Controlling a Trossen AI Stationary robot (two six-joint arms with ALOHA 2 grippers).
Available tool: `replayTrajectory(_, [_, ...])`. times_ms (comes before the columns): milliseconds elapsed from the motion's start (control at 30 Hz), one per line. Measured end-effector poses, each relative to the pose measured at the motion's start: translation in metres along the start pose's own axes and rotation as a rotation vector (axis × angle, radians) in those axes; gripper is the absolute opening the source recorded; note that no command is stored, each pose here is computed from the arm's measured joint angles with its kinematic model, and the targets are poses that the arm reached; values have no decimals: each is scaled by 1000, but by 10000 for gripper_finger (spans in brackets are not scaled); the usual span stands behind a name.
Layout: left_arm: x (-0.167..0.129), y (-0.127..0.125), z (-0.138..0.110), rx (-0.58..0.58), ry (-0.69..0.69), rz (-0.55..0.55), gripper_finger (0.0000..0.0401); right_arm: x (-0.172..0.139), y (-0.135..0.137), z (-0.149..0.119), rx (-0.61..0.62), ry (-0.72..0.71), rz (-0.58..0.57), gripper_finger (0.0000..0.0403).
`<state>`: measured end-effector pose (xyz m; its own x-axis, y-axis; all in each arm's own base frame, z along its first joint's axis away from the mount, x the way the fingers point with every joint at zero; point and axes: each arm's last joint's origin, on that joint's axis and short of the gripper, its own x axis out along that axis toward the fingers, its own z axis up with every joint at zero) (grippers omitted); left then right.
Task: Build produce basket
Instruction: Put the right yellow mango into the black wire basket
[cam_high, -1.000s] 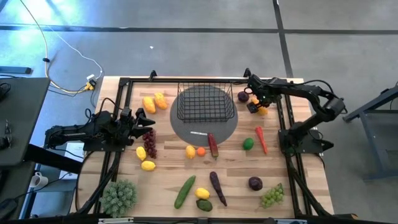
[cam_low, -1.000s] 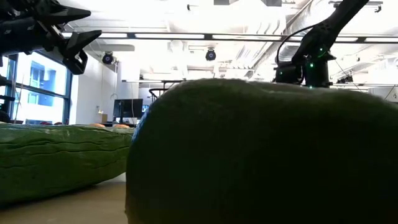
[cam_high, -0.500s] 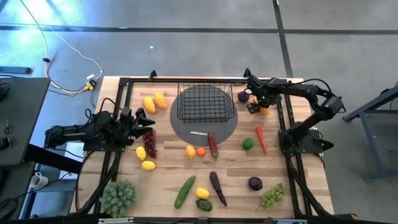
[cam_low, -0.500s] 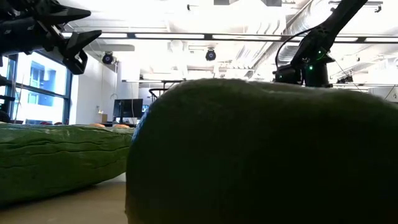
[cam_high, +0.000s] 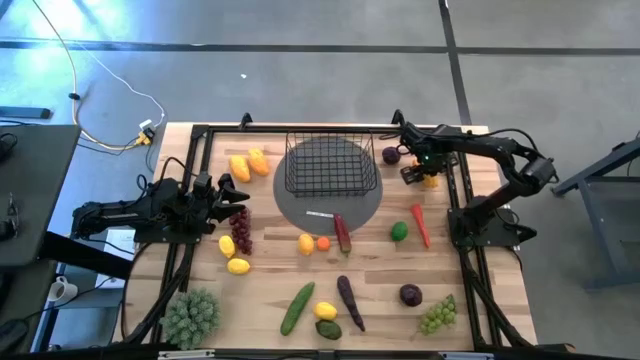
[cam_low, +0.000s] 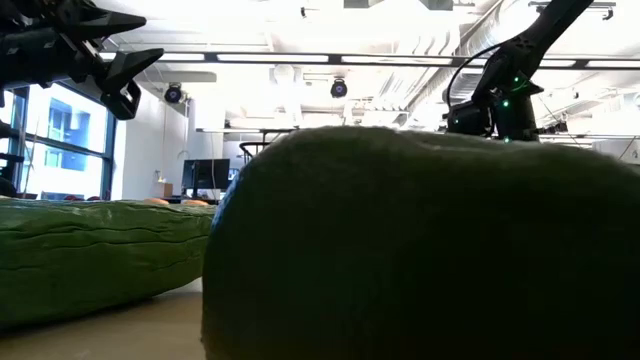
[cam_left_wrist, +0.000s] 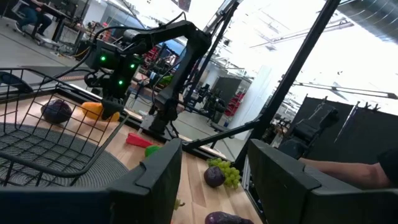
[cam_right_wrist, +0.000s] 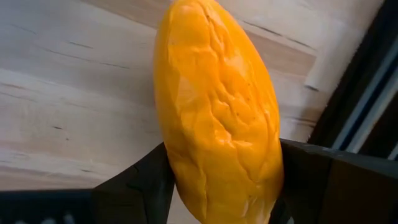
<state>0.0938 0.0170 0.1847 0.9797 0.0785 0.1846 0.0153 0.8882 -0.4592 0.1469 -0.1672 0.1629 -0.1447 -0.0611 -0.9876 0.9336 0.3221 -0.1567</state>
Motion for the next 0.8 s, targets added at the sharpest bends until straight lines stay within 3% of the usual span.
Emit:
replayTrajectory(400, [0,0,0,0,0,0,174,-43,-9,-26,168,-138,89,209])
replayTrajectory(800, [0,0,0,0,-1,0,174,-86,-2,-55,308,-391,339,209])
